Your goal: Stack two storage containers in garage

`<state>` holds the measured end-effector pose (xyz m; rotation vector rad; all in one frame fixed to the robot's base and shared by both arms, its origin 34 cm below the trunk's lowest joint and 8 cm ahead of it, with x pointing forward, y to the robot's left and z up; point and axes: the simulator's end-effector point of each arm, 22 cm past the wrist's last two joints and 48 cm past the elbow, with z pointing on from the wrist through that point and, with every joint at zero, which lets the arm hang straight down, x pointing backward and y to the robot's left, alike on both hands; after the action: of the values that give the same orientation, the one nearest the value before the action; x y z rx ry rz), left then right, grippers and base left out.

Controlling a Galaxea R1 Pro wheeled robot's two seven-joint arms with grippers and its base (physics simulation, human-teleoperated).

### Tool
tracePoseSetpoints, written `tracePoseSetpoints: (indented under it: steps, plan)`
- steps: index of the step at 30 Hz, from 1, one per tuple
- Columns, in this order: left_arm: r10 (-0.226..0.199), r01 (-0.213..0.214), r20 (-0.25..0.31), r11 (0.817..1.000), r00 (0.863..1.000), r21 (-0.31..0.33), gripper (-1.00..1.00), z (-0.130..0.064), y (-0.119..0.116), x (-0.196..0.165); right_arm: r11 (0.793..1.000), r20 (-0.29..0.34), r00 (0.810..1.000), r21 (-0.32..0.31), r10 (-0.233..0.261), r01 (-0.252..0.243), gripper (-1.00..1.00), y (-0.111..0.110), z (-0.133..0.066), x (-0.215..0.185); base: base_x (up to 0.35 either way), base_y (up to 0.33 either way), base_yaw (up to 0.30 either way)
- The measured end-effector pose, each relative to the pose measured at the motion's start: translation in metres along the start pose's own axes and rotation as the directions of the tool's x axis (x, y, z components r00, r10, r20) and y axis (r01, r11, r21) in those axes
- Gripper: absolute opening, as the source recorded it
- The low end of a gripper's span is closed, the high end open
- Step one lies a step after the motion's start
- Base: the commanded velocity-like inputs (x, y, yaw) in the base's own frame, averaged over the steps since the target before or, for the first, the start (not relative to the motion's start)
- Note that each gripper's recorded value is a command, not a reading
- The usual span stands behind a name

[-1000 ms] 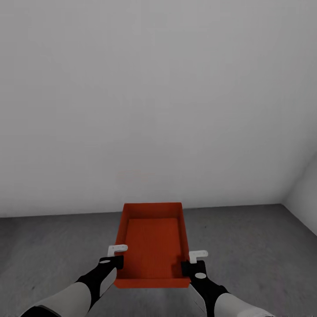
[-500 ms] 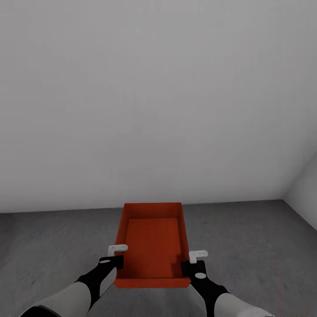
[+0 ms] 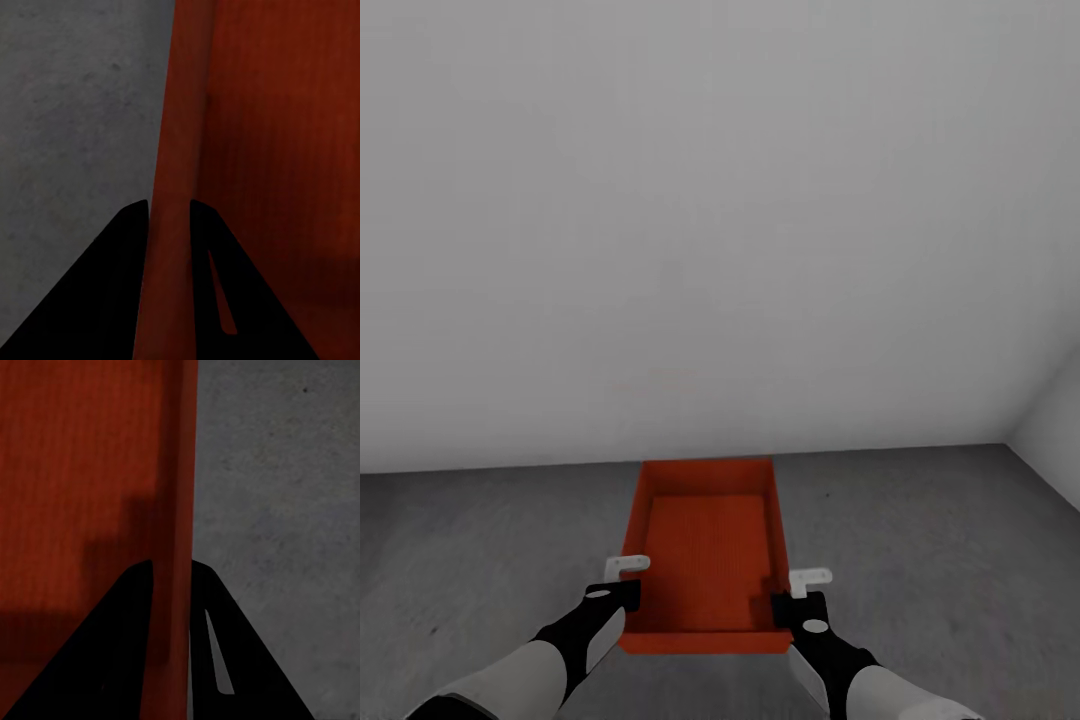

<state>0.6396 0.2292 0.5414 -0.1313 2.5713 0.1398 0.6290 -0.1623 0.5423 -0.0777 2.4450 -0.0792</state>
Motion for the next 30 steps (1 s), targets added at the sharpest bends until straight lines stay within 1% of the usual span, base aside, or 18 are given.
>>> tracePoseSetpoints:
  steps: [17, 30]
  plan:
    - [0.004, -0.004, -0.028, 1.000, 1.000, -0.002, -1.00, 0.032, -0.001, 0.032, 1.000, -0.029, 1.000, -0.002, -0.001, 0.001, -1.00, 0.004, 0.027, 0.035, 0.000, 0.000, 0.000]
    - [0.009, -0.009, -0.049, 1.000, 0.999, -0.003, -1.00, 0.037, -0.001, 0.042, 1.000, -0.050, 0.999, -0.004, 0.000, 0.000, -1.00, 0.005, 0.031, 0.046, 0.000, 0.000, 0.000]
